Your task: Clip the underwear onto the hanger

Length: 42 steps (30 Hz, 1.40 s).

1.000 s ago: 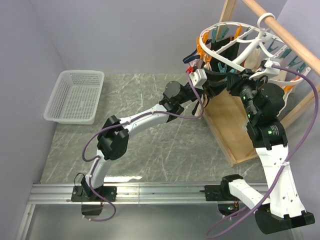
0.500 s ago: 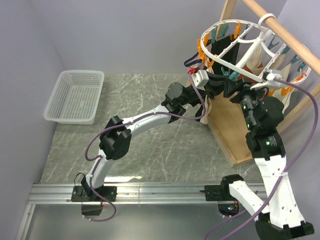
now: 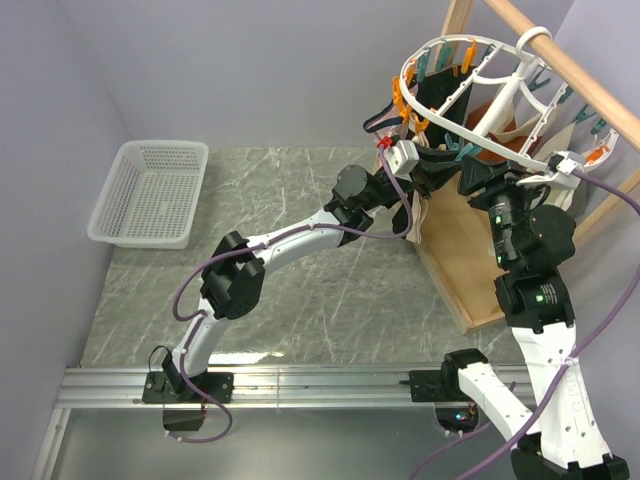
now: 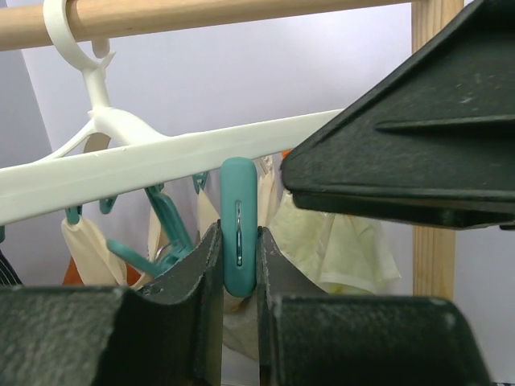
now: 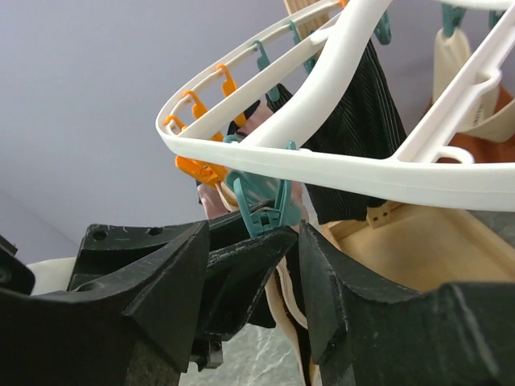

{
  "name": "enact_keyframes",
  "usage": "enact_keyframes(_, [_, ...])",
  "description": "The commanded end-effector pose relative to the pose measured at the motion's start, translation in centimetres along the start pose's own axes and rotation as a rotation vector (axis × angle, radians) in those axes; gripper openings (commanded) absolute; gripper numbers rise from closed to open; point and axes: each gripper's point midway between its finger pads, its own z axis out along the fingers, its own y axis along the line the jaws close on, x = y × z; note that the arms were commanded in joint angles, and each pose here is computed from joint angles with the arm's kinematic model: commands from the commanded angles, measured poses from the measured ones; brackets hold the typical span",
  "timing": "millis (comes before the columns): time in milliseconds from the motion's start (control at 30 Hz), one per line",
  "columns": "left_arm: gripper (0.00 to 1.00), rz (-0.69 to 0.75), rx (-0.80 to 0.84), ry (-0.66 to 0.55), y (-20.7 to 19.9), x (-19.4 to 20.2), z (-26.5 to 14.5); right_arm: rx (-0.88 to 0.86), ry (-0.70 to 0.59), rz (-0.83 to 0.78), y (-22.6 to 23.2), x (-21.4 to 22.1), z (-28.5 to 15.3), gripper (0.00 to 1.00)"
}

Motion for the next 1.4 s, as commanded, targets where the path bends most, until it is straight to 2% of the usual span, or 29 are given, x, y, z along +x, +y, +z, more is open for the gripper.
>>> enact_keyframes(0, [0.00,0.032,0.014,-0.075,-0.2,-2.4,0.9,-0.015,-0.032,0.072,0.7,-0.5,0.7,0.56])
enact_keyframes(200, [0.00,0.024,0.042,-0.095,-0.9,-2.9,0.6,-0.012,-0.022,0.074,0.7,-0.1,1.4,0.61])
enact_keyframes(467, [0.00,0.016,0.102,-0.129,-1.8,-3.0,-0.2,-0.053,-0.043,0.054,1.4,-0.4,2.3,0.57])
enact_keyframes(700, [0.00,0.029,0.099,-0.194,-1.3,-2.3,-0.5,-0.087,-0.056,0.029,1.9,-0.8,2.3,0.55])
enact_keyframes(1033, [0.00,0.015,0.106,-0.213,-1.4,-2.3,-0.6,-0.111,-0.056,-0.001,2.2,-0.7,2.5,0.52])
enact_keyframes(1233, [0.00,-0.001,0.111,-0.222,-1.5,-2.5,-0.9,-0.125,-0.042,-0.013,2.2,-0.3,2.7,0.46])
enact_keyframes(1333, [0.00,-0.006,0.121,-0.226,-1.7,-2.8,-0.9,-0.128,-0.043,-0.020,2.1,-0.4,2.7,0.39])
enact_keyframes(1367, [0.00,-0.006,0.123,-0.225,-1.7,-2.8,-0.9,-0.129,-0.041,-0.021,2.2,-0.3,2.8,0.33])
